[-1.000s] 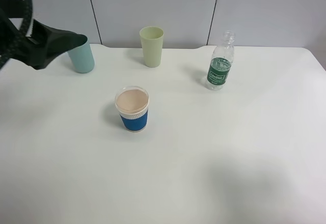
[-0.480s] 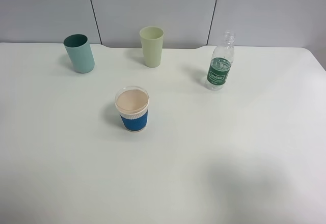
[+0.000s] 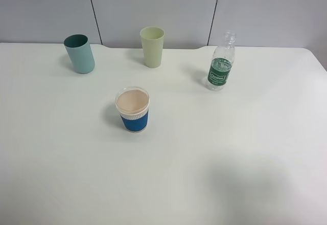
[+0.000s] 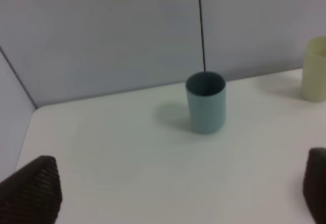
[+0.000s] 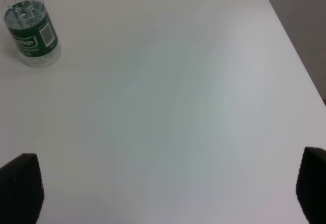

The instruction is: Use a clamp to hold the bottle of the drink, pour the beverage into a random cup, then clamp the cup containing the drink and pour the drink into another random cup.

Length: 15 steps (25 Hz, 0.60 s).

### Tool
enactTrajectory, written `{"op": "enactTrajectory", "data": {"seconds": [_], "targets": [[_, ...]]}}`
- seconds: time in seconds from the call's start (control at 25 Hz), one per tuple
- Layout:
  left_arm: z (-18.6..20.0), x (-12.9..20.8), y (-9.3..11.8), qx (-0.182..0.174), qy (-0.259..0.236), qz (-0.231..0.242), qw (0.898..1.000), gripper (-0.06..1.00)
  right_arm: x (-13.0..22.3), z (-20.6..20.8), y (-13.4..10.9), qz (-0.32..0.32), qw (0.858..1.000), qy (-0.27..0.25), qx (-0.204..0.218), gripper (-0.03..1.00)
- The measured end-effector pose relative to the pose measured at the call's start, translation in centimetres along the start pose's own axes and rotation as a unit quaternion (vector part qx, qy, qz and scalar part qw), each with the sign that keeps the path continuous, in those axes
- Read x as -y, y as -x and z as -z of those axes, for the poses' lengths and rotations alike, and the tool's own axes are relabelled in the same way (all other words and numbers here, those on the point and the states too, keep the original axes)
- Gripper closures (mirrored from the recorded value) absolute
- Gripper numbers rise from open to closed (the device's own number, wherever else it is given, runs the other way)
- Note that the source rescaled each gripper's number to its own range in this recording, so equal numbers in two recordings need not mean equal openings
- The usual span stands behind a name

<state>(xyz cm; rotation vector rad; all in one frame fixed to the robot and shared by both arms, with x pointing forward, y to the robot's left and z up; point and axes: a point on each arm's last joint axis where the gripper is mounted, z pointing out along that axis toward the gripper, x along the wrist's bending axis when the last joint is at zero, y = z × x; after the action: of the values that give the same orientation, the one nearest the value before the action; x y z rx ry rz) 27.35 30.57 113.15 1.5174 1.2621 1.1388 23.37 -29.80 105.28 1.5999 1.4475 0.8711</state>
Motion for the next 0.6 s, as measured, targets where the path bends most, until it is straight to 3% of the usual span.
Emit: {"op": "enactTrajectory", "data": {"seconds": [0.32, 0.6], "targets": [[3.7, 2.8, -0.3, -0.015, -0.036, 0.02, 0.999, 0.06, 0.0, 0.0, 0.0, 0.0, 1.0, 0.0, 0.0, -0.03], [3.5, 6.5, 0.1, -0.018, -0.067, 0.055, 0.996, 0.06, 0.0, 0.0, 0.0, 0.0, 1.0, 0.0, 0.0, -0.03]]}}
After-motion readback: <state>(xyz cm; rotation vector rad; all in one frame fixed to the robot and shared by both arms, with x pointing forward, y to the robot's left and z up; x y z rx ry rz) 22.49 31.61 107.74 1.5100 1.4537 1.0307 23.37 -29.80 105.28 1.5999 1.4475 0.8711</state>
